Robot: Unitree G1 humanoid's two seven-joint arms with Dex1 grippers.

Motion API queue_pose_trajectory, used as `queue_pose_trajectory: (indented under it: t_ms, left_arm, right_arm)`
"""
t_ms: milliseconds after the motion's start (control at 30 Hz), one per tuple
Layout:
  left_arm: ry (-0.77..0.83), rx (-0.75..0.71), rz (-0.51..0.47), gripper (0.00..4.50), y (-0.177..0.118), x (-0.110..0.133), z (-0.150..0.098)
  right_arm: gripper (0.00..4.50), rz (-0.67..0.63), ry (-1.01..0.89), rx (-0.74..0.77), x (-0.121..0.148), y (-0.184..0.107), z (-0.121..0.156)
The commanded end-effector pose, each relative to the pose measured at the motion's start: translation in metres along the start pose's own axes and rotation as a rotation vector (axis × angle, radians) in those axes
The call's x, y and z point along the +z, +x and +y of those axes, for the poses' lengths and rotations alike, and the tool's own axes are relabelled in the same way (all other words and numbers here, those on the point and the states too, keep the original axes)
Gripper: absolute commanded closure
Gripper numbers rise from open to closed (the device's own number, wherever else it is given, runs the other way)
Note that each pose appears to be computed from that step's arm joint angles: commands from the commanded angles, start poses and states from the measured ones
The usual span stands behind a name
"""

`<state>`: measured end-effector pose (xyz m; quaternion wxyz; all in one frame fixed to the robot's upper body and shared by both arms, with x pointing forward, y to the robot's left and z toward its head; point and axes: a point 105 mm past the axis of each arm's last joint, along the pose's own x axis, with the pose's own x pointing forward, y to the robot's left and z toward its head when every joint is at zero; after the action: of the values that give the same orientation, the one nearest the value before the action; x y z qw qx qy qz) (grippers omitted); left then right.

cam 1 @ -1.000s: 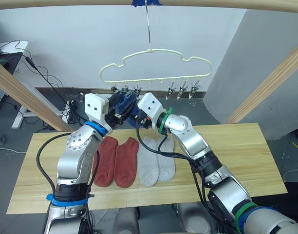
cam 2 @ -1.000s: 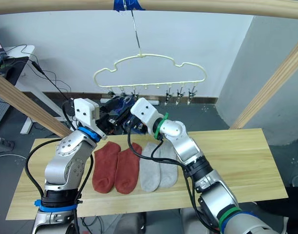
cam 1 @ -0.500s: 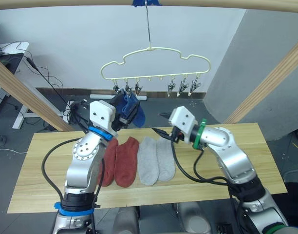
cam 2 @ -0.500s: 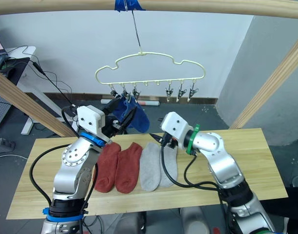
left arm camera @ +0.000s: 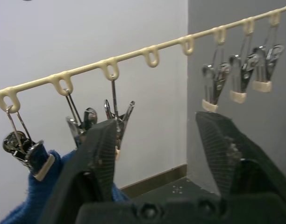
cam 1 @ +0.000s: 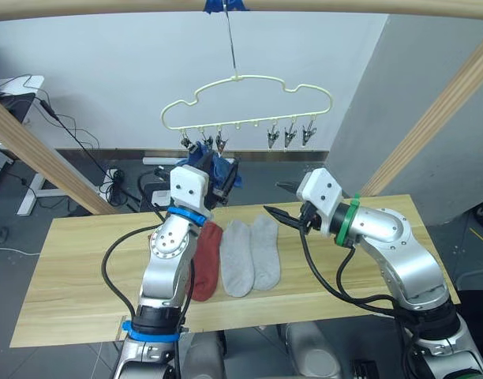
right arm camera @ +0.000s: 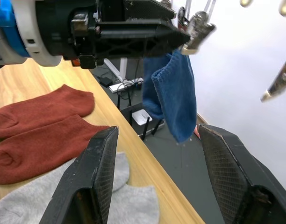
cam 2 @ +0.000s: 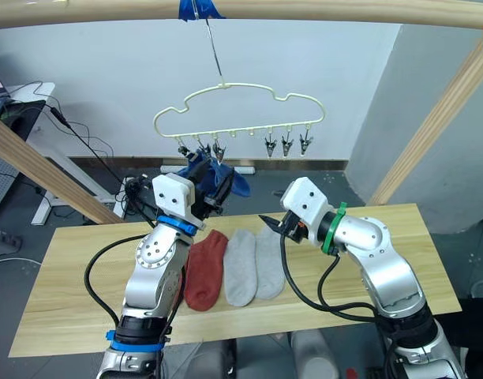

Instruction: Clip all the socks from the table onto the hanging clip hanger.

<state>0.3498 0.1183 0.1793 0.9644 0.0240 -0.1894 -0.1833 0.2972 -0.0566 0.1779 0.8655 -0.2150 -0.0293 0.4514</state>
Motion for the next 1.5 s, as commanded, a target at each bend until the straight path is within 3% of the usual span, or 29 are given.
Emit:
queue_pose_trajectory:
  t_ms: [33, 433, 933, 1500]
  left_arm:
    - [0.014, 0.031, -0.046, 2.01, 0.004, 0.009, 0.003]
    - [0.03, 0.092, -0.051, 2.01, 0.021, 0.006, 0.011]
    - [0.056, 0.13, -0.087, 2.01, 0.041, 0.009, 0.009]
    - [0.101, 0.191, -0.057, 2.01, 0.04, 0.006, 0.016]
  right_arm:
    - [1.67, -0.053, -0.032, -0.018, 0.016, -0.006, -0.002]
    - [1.67, -0.078, -0.027, -0.02, 0.022, -0.006, -0.002]
    - [1.67, -0.264, -0.024, 0.006, 0.047, 0.001, -0.002]
    - [1.67, -0.276, -0.021, -0.011, 0.046, 0.0, -0.008]
